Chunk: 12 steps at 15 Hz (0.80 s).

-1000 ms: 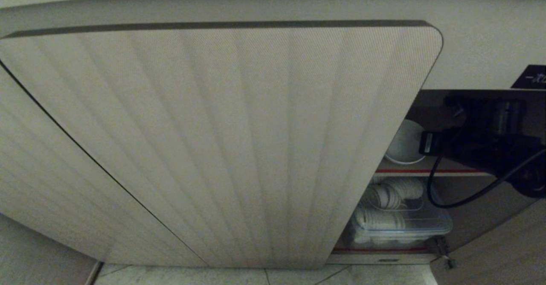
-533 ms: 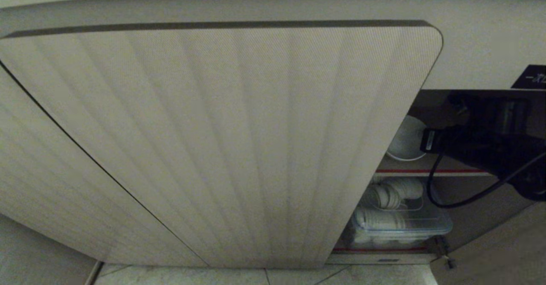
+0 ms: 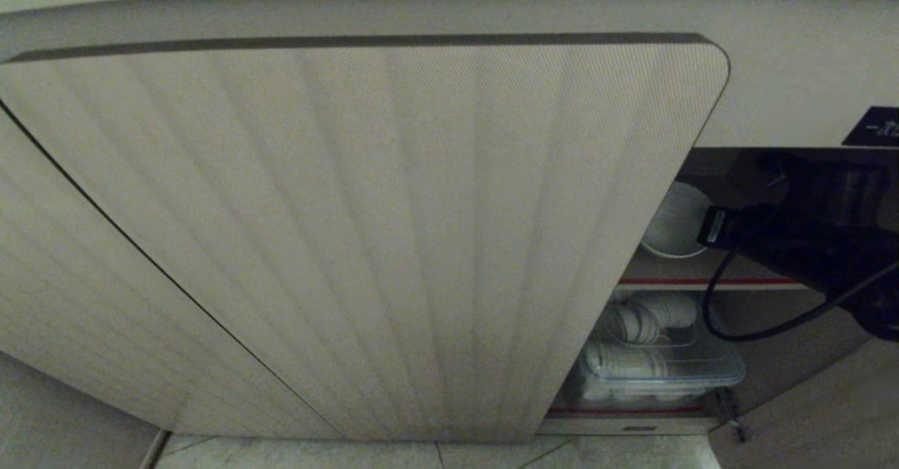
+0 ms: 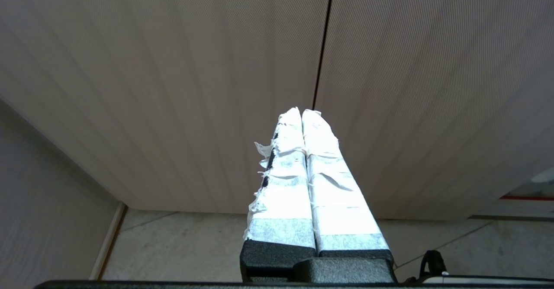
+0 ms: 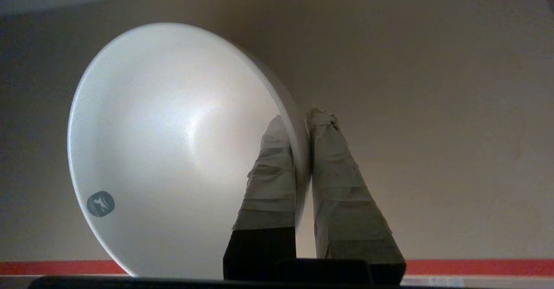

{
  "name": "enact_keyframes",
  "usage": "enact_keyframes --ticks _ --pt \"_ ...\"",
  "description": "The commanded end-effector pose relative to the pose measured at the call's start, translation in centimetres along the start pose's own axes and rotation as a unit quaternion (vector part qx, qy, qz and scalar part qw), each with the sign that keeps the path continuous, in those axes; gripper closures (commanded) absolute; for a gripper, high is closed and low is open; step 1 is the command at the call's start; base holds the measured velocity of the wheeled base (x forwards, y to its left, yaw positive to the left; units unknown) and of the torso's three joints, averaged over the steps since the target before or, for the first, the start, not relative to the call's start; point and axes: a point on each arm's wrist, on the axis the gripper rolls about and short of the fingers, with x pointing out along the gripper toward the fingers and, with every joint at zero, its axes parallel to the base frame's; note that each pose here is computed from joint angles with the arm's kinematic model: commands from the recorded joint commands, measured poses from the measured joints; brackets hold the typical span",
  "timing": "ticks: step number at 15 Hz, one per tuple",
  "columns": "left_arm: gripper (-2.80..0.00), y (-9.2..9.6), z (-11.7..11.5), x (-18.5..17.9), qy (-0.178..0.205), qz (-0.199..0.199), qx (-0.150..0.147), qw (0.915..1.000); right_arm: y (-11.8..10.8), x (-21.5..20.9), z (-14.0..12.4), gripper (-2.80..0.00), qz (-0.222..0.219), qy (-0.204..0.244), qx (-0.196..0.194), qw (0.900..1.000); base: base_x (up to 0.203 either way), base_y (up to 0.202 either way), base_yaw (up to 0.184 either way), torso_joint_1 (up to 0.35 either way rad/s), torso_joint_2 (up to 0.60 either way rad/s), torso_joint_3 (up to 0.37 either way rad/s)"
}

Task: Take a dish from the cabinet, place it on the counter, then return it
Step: Take the bowl from the cabinet

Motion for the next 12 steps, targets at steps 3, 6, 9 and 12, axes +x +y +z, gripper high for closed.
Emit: enact_keyframes --ticks 3,6,9,12 --pt "0.00 0.0 0.0 0.0 -0.001 0.000 0.000 1.0000 0.0 -1.4 -0.1 0.00 -0.002 0.001 0.008 1.000 0.000 0.000 0.000 0.000 0.00 0.000" --pt "0.00 0.0 0.0 0.0 -0.001 0.000 0.000 1.0000 0.0 -2.2 0.0 0.00 -0.003 0.005 0.026 1.000 0.000 0.000 0.000 0.000 0.00 0.000" --pt "0.00 0.0 0.0 0.0 -0.001 0.000 0.000 1.0000 -0.1 -3.2 0.0 0.00 -0.013 0.010 0.040 0.999 0.000 0.000 0.000 0.000 0.00 0.000" --pt "0.00 0.0 0.0 0.0 -0.001 0.000 0.000 1.0000 -0.1 -4.2 -0.1 0.00 -0.021 0.020 0.056 0.998 0.000 0.000 0.000 0.000 0.00 0.000"
